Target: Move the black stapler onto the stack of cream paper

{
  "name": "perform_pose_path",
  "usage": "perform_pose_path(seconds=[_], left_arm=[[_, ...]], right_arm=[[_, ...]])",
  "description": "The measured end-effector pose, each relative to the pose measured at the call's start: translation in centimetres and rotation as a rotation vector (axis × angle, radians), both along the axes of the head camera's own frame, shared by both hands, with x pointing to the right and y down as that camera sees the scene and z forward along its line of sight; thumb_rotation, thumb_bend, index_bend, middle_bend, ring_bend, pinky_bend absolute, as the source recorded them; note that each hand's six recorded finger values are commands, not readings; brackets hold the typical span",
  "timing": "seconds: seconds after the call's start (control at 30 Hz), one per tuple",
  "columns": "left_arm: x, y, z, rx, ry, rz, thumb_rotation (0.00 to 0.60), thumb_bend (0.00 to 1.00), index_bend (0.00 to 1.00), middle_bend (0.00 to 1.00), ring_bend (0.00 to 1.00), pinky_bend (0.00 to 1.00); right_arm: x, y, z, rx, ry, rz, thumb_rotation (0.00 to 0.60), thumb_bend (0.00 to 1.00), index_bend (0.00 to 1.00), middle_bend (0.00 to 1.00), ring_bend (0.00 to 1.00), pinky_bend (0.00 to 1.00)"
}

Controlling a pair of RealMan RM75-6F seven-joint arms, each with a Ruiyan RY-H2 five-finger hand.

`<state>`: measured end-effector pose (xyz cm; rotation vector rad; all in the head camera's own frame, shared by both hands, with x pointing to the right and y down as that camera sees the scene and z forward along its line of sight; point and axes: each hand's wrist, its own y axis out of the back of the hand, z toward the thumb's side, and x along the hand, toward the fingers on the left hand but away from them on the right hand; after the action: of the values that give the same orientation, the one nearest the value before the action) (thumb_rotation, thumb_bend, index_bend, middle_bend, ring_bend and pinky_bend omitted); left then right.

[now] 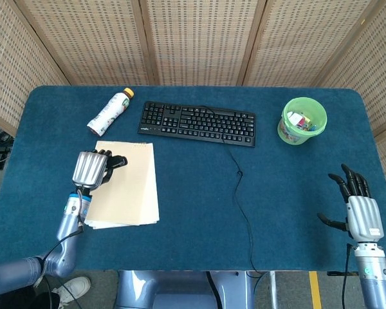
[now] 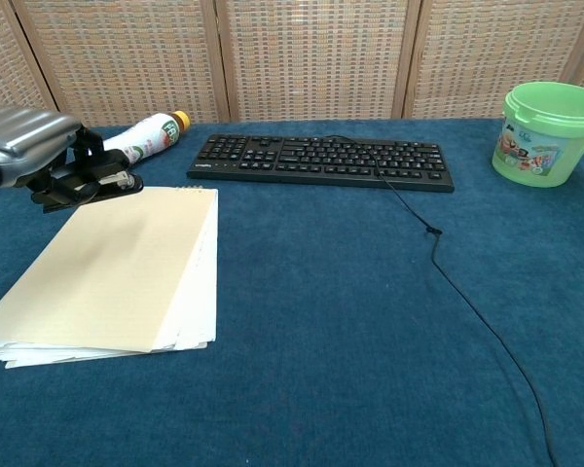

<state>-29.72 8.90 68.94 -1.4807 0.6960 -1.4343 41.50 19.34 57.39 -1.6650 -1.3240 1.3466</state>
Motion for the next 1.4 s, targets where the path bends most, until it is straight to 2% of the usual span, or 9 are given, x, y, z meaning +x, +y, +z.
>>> perform_pose_path(seconds=[0.3, 0.57, 0.9, 1.0, 1.07, 1.13, 1.17, 1.27, 1.4], left_arm=[[-0.2, 1.1, 1.5, -0.027, -0.02, 0.022, 0.6, 0.57, 0.75, 0.51, 0.51, 0.57], [0.7, 2.4, 2.8, -0.051, -0.045, 0.054, 0.6, 0.52, 0.62, 0.4, 0.43, 0.52], [2.2, 4.1, 4.7, -0.099, -0.072, 0.078, 0.6, 0.46, 0.56, 0.33, 0.37, 0.45], [2.3, 4.4, 4.9, -0.107, -0.086, 0.082, 0.6, 0.4, 0.46, 0.21, 0.29, 0.38], [2.3, 4.5, 5.0, -0.116, -0.099, 0.084, 0.6, 0.36, 0.35, 0.09, 0.18, 0.25], [2.2, 4.7, 5.1, -0.135, -0.103, 0.075, 0.6, 0.33, 0.25, 0.02, 0.08, 0.15], [2.3, 4.7, 5.1, -0.142, -0.101, 0.07, 0.6, 0.32, 0.2, 0.0, 0.03, 0.11], [2.2, 4.6, 4.8, -0.151, -0.091, 0.056, 0.6, 0.31, 0.11, 0.0, 0.0, 0.03], [2.1, 4.2, 4.1, -0.134, -0.068, 0.045, 0.6, 0.31, 0.07, 0.0, 0.0, 0.0]], right_arm=[[0.1, 0.0, -0.2, 0.003, -0.009, 0.005, 0.6, 0.15, 0.2, 0.0, 0.0, 0.0], [0.1, 0.0, -0.4, 0.009, -0.019, 0.01, 0.6, 0.15, 0.2, 0.0, 0.0, 0.0], [0.1, 0.0, -0.6, 0.013, -0.032, 0.013, 0.6, 0.15, 0.2, 0.0, 0.0, 0.0], [0.1, 0.0, -0.7, 0.017, -0.033, 0.014, 0.6, 0.15, 0.2, 0.0, 0.0, 0.0], [0.1, -0.1, -0.7, 0.018, -0.034, 0.017, 0.6, 0.15, 0.2, 0.0, 0.0, 0.0], [0.2, -0.1, -0.8, 0.02, -0.034, 0.02, 0.6, 0.15, 0.2, 0.0, 0.0, 0.0], [0.2, -0.1, -0.8, 0.022, -0.035, 0.021, 0.6, 0.15, 0.2, 0.0, 0.0, 0.0], [0.2, -0.1, -0.8, 0.024, -0.037, 0.021, 0.6, 0.15, 0.2, 0.0, 0.0, 0.0], [0.1, -0.1, -0.9, 0.025, -0.037, 0.02, 0.6, 0.15, 0.2, 0.0, 0.0, 0.0]])
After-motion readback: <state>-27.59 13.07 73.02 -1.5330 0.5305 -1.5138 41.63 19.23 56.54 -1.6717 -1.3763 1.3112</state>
